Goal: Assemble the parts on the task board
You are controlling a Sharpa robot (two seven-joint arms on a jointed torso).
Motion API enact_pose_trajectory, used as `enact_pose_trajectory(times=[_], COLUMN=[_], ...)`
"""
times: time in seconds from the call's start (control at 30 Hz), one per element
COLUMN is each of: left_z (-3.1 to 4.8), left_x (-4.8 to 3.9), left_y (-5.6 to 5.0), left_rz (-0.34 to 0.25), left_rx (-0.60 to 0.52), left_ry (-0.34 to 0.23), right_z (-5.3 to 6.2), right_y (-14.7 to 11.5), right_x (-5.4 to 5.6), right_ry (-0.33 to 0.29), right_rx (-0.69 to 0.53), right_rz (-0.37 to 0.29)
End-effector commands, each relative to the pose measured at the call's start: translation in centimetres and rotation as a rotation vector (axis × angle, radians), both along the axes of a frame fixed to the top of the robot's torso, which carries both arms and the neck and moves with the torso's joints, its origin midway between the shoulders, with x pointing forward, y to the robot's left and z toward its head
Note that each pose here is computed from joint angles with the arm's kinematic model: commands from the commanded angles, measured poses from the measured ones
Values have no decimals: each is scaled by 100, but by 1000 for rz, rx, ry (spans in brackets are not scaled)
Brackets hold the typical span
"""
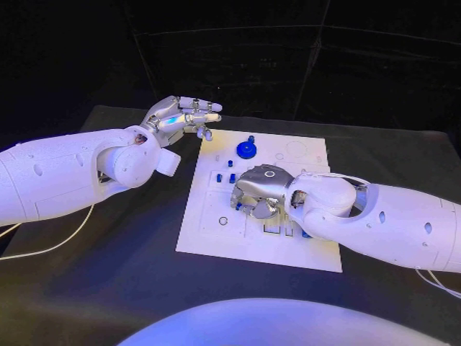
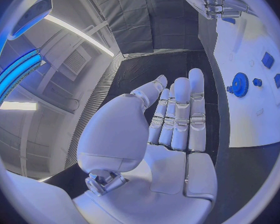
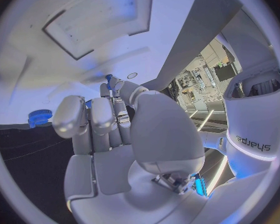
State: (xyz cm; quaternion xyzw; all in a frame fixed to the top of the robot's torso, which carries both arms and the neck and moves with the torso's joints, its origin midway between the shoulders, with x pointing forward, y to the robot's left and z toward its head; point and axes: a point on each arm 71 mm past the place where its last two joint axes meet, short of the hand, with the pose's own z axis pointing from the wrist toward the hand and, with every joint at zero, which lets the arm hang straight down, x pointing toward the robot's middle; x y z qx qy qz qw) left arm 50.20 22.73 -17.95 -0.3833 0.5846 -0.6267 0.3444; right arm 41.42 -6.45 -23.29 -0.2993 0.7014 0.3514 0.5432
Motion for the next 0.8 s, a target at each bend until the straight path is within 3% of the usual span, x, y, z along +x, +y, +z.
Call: enact_pose_trajectory(times=[0.03, 0.5, 0.8], left_z=[13, 8, 7], left_x=[0, 1, -2], left_y=[-14, -10, 11], left_rz=[-13, -16, -14], left_rx=[-9, -7, -5], left_ry=[-1, 5, 8], right_z=[-14, 18, 105], right_y=[6, -27, -170], right_x=[-13, 11, -53], right_ry=[-1, -26, -39], right_rx=[-11, 45, 126], right_rz=[5, -15, -25])
